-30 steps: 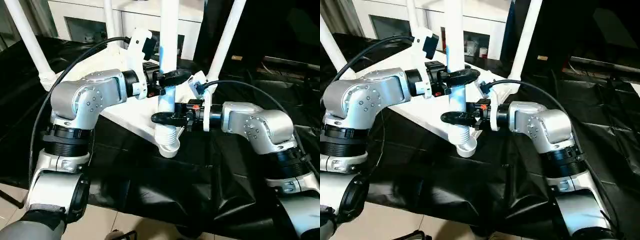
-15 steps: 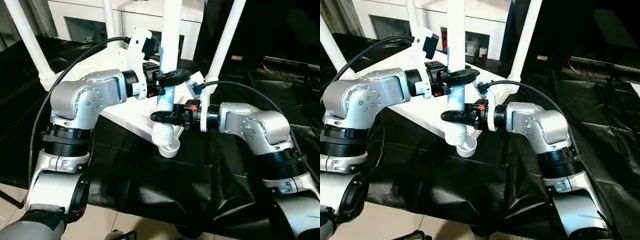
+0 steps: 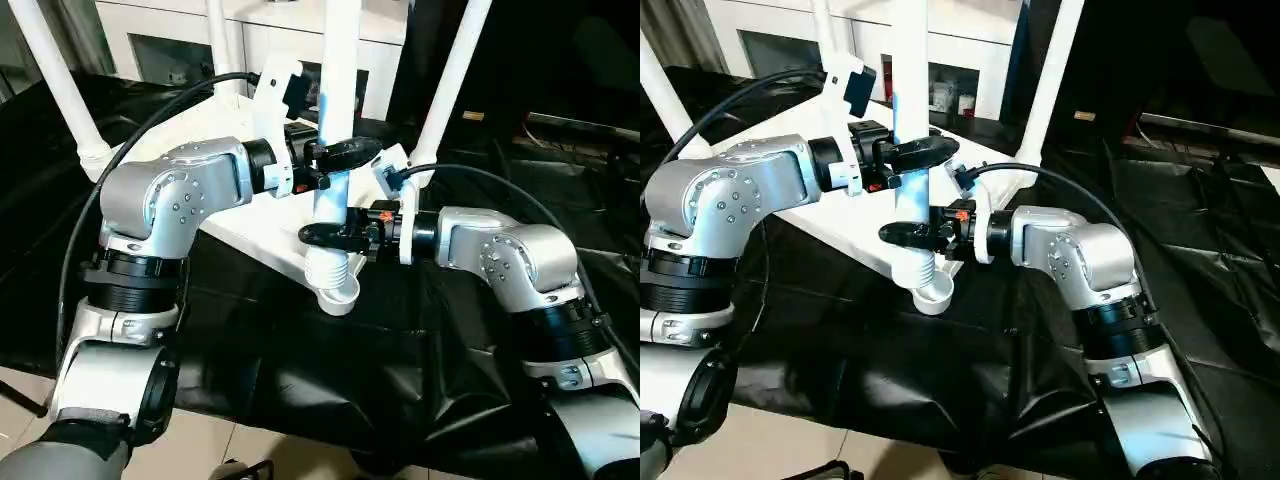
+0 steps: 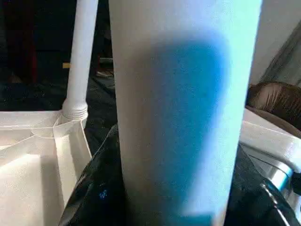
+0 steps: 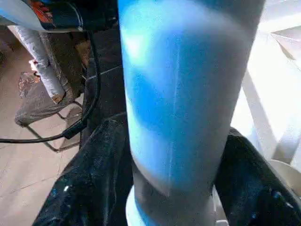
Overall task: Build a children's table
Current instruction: Pick table leg
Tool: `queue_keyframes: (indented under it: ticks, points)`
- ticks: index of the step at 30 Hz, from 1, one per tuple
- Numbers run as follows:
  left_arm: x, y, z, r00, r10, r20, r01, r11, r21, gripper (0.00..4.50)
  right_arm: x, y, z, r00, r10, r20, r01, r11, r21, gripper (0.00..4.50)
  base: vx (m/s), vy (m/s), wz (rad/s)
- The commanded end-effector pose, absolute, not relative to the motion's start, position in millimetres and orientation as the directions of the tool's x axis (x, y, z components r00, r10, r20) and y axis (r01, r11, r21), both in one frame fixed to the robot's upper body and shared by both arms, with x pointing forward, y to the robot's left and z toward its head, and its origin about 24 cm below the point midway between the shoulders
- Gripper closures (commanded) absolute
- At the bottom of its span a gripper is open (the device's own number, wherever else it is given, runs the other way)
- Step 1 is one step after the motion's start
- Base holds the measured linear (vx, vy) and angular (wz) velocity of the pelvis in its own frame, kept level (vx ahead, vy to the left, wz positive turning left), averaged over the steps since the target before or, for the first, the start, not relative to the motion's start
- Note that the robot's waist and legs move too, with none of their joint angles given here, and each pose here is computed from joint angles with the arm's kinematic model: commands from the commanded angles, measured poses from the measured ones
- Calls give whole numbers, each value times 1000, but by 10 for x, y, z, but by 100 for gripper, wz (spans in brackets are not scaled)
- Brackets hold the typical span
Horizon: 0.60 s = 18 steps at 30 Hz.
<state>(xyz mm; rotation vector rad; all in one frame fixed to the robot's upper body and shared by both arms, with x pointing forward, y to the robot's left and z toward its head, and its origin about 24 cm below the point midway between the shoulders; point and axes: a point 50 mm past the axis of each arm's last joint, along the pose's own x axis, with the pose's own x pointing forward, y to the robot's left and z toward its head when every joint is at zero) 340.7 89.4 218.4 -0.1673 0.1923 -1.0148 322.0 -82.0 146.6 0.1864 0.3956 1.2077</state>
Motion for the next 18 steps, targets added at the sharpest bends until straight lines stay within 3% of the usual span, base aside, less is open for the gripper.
queue_keyframes:
  ticks: [1,10,11,18]
  points:
    - [3389,874,2248,506,-860,-65,841,508,-185,262,3227,-829,1462,308,929,-207,-865,364,346,165,0,0,0]
    - [3368,860,2252,487,-871,-62,853,489,-182,262,3231,-834,1451,308,928,-209,-864,365,347,165,0,0,0]
    - [3368,860,2253,486,-872,-62,853,488,-183,262,3230,-834,1450,308,928,-208,-864,365,348,192,0,0,0]
    - [3361,857,2256,480,-875,-58,856,482,-188,263,3246,-843,1445,322,924,-206,-858,377,348,246,0,0,0]
